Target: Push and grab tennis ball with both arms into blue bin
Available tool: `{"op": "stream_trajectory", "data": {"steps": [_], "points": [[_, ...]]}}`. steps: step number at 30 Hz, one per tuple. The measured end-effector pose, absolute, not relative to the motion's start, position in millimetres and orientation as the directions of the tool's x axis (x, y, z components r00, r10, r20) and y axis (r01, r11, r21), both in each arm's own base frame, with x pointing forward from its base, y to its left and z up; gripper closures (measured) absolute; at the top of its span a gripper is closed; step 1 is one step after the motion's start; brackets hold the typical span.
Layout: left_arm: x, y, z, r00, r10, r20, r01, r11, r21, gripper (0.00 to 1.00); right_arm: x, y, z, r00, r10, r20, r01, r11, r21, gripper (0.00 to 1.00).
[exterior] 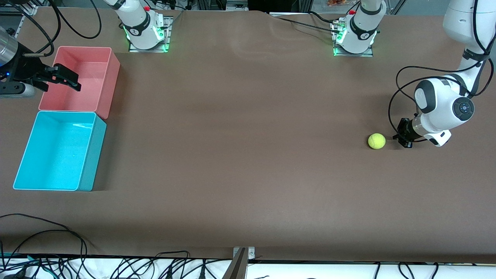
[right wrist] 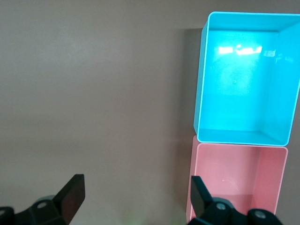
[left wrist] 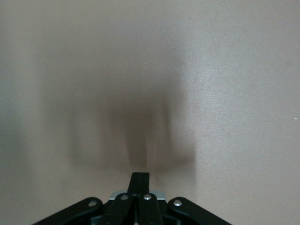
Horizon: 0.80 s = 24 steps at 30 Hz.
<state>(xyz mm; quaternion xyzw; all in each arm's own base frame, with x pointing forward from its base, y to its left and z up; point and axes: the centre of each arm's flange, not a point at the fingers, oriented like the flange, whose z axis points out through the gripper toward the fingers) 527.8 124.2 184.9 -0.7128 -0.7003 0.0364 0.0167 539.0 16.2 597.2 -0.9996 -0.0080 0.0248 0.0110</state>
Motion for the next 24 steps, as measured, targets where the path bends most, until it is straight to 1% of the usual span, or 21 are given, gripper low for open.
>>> {"op": "stream_trajectory", "data": {"steps": [12,20,24], "points": [[537.6,126.4,189.4,0.016,1.0,-0.024,0.998,-0.017,-0.056,0.99,538.9,16.3,597.2,0.999,0.017,-0.05,0.015,-1.0,-0.022,0.0],[537.2,127.9,188.3,0.017,1.0,-0.025,0.998,-0.018,-0.058,0.99,538.9,16.2,597.2,0.999,0.017,-0.05,0.015,-1.0,-0.022,0.0],[534.2,142.2,188.3,0.035,0.999,-0.026,0.998,-0.036,-0.056,0.99,538.9,16.2,597.2,0.999,0.017,-0.05,0.015,-1.0,-0.022,0.0]]}}
